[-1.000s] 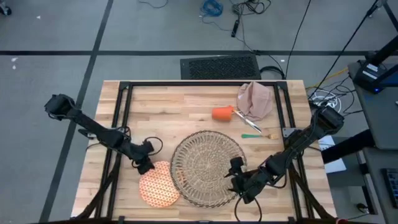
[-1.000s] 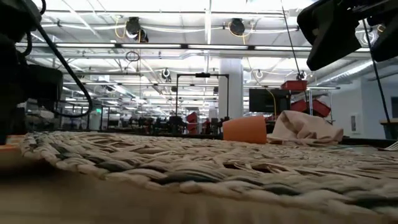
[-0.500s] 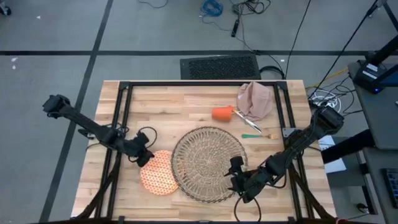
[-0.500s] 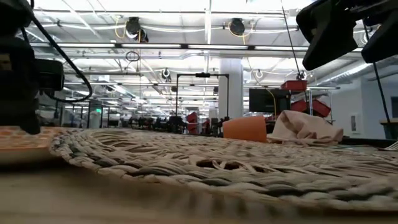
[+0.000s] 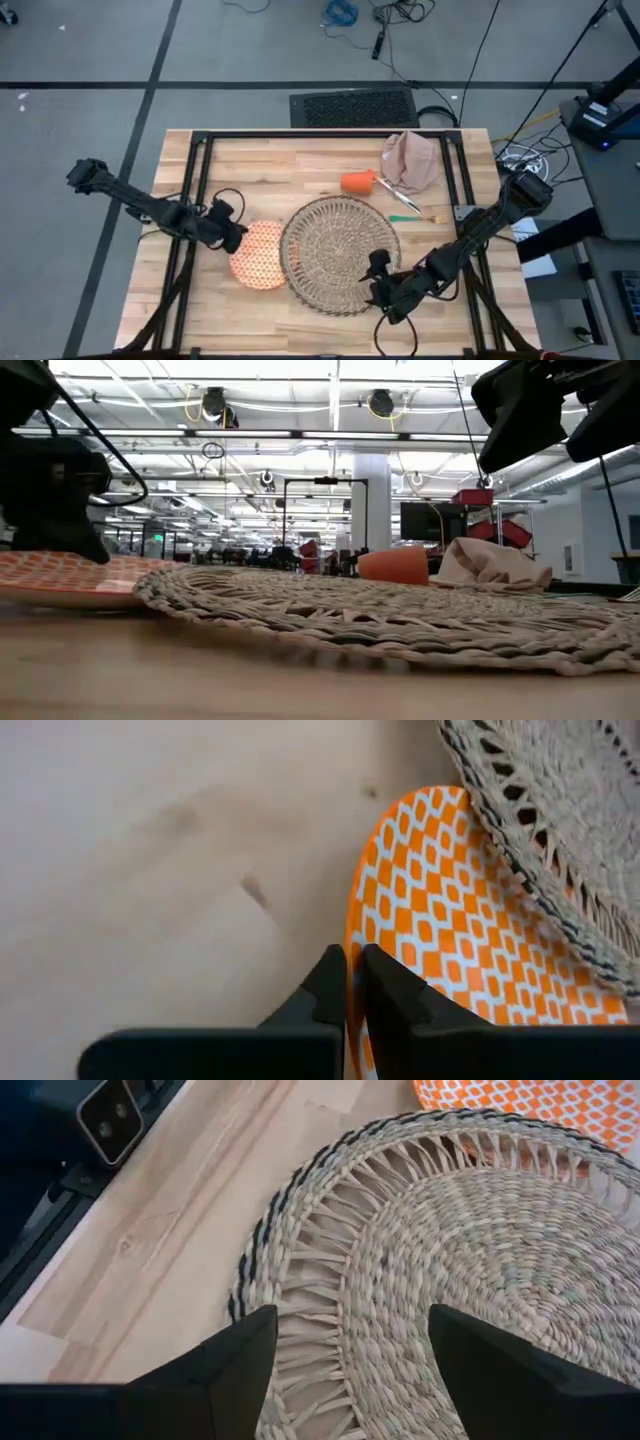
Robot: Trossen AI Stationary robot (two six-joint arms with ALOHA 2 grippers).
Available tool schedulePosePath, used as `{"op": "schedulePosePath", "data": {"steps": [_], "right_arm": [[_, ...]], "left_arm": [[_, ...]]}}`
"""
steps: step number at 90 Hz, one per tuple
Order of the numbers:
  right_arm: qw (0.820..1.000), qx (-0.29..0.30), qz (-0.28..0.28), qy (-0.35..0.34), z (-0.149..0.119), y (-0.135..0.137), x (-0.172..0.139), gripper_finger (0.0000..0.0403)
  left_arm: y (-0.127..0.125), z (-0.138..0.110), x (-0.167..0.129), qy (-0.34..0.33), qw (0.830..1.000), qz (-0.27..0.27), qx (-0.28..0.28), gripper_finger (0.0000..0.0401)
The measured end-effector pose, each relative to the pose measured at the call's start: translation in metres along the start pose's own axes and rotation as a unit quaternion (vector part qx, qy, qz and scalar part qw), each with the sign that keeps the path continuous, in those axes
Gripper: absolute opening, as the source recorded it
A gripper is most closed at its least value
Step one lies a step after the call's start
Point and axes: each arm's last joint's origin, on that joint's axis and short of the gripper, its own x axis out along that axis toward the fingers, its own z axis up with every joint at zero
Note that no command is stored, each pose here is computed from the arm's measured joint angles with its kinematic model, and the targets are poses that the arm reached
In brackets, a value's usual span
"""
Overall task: Set table place
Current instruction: Put the orange plate on the brown mat
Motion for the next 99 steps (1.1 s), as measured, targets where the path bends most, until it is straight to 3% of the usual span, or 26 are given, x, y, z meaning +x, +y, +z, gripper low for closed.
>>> {"op": "schedulePosePath", "data": {"steps": [49,71,87,99], "right_arm": [[0.999,0.026,0.025,0.015,-0.002,-0.002,0.006,0.0249],[0.995,0.050,0.019,0.086,-0.023,-0.010,0.044,0.0249],[0.986,0.081,0.060,0.134,-0.039,-0.010,0.071,0.0249],[0.984,0.078,0.099,0.124,-0.039,0.003,0.072,0.0249]], "left_arm": [[0.013,0.022,0.000,-0.089,0.995,0.053,-0.011,0.0001],[0.016,0.027,-0.002,-0.105,0.993,0.055,-0.015,0.0001],[0.018,0.031,-0.003,-0.118,0.991,0.061,-0.016,0.0001],[0.021,0.034,-0.005,-0.135,0.988,0.071,-0.018,0.0001]]}}
